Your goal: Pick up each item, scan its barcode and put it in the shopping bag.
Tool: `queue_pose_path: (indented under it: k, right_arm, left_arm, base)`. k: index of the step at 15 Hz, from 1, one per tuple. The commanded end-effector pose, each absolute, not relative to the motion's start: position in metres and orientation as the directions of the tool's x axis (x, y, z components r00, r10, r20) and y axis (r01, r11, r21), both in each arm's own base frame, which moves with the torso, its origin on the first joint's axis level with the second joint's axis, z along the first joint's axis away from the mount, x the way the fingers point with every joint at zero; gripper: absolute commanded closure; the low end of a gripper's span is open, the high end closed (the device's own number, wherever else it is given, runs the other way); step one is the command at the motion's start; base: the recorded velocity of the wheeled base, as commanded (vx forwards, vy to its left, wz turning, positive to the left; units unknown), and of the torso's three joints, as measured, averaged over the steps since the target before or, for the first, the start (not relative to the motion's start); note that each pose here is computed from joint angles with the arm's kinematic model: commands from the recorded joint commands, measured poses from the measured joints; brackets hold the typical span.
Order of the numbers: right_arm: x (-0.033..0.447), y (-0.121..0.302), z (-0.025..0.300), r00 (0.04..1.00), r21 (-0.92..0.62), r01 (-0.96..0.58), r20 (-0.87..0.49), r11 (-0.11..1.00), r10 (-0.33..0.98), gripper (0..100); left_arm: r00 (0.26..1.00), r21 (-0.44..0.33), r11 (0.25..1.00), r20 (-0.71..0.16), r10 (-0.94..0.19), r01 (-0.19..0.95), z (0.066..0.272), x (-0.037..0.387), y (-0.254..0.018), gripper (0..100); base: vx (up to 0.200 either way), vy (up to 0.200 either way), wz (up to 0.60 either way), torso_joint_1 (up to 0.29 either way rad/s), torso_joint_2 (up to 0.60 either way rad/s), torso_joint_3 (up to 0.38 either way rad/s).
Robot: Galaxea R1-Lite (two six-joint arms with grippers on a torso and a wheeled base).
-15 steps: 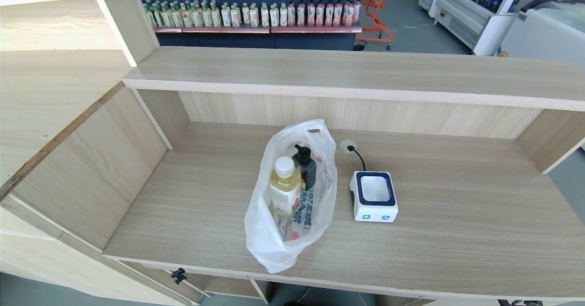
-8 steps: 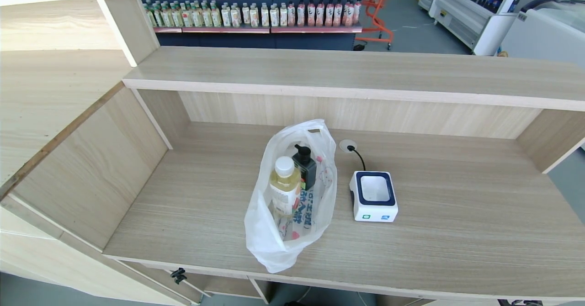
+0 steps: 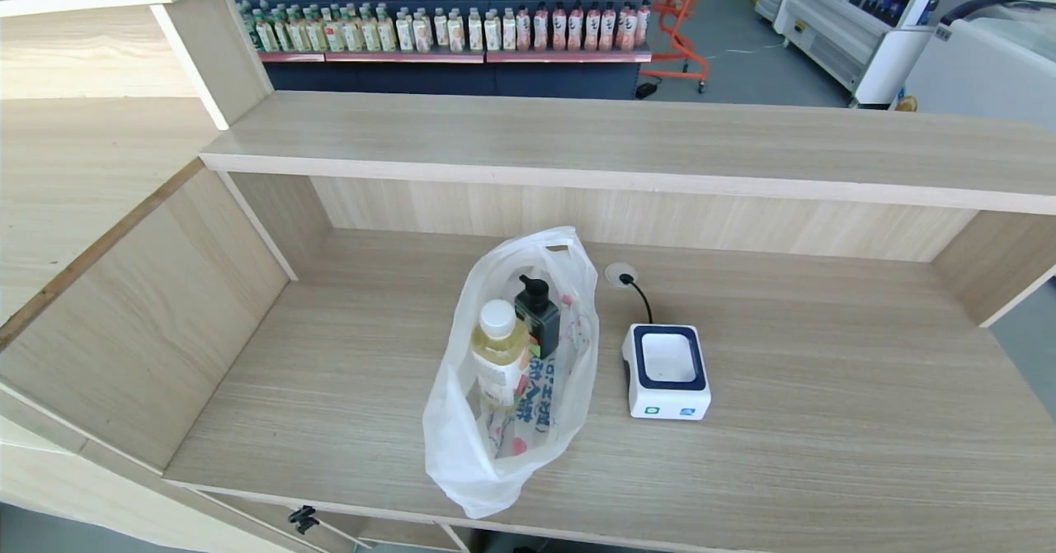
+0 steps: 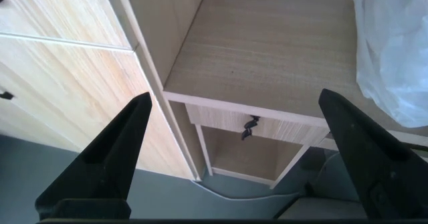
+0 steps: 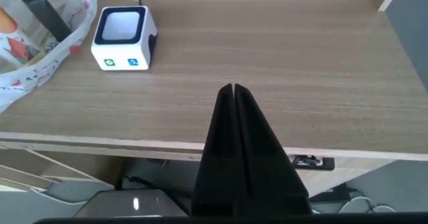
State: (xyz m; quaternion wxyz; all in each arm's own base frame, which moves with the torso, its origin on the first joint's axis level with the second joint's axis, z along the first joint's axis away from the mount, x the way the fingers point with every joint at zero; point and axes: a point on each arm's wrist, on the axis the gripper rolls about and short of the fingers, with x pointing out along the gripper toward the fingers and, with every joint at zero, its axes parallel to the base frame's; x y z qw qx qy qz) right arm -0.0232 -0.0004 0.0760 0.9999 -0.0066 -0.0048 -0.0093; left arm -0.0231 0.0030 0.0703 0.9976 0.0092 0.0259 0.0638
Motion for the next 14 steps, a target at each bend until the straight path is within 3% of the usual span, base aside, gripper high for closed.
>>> queue_pose_path:
  k: [1, 2, 14]
  right_arm:
    - [-0.0228, -0.0004, 0.0761, 1.0, -0.014, 0.02, 0.006, 1.0, -0.02, 100]
    - [-0.0228, -0.0004, 0.0761, 1.0, -0.014, 0.018, 0.006, 1.0, -0.018, 100]
    - [-0.0228, -0.0004, 0.076, 1.0, -0.015, 0.017, 0.005, 1.0, -0.017, 100]
  left_arm:
    - [0.99, 0.022, 0.992, -0.05, 0.129, -0.128, 0.0703, -0.0231, 0.003, 0]
    - [0.991, 0.02, 0.992, -0.05, 0.127, -0.126, 0.0703, -0.0231, 0.003, 0]
    - [0.99, 0.019, 0.992, -0.05, 0.129, -0.128, 0.0703, -0.0231, 0.003, 0]
  base:
    - [0.2, 0.0, 0.0, 0.022, 0.02, 0.002]
    - [0.2, 0.0, 0.0, 0.012, 0.0, -0.002]
    - [0.0, 0.0, 0.0, 0.0, 0.0, 0.0]
